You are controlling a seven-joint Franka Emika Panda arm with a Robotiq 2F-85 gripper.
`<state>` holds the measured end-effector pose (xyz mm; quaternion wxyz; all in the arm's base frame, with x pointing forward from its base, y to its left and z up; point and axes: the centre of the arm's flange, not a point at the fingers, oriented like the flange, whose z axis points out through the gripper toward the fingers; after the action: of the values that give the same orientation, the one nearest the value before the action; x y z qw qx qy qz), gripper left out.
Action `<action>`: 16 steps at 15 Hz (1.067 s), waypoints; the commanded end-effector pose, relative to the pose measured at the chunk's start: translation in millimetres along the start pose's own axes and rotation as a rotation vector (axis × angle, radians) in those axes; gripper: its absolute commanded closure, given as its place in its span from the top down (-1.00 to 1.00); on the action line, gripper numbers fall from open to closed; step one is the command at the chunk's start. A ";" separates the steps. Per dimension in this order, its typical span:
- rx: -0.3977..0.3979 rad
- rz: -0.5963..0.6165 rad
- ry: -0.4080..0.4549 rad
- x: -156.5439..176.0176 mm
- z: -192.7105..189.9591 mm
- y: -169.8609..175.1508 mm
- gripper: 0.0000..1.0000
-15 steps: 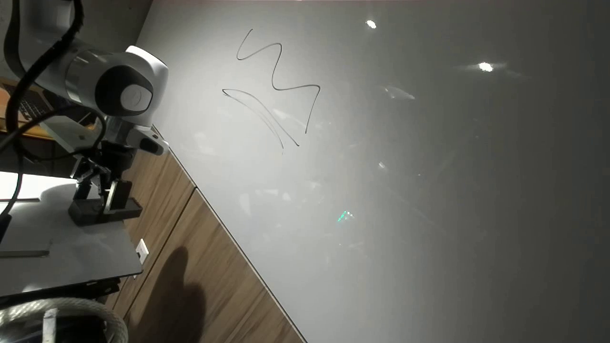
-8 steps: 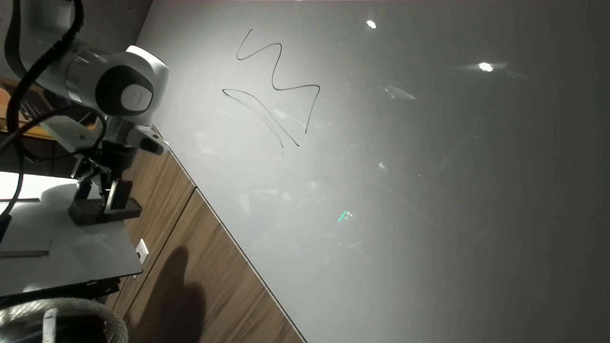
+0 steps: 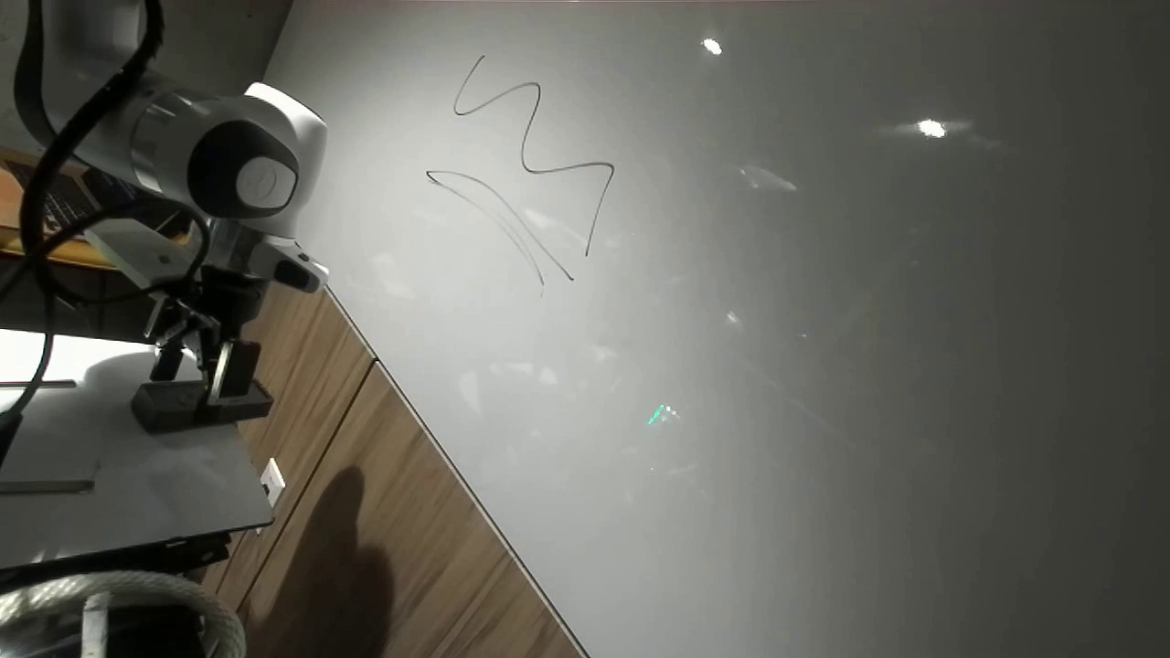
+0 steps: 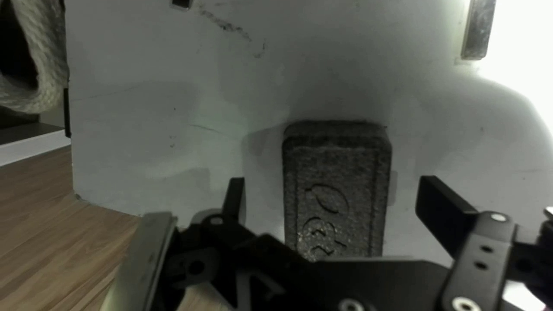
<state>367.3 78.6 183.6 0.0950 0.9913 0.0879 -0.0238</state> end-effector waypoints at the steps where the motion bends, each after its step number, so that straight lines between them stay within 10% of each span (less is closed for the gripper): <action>1: -0.006 0.002 0.000 0.3 -11.7 4.2 1.00; 10: -0.002 0.002 -0.003 1.1 -8.3 3.7 -0.41; 16: -0.004 -0.006 0.001 2.4 -15.3 -2.0 -0.41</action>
<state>369.3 78.8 186.2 0.0947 0.9915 0.0872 -0.0202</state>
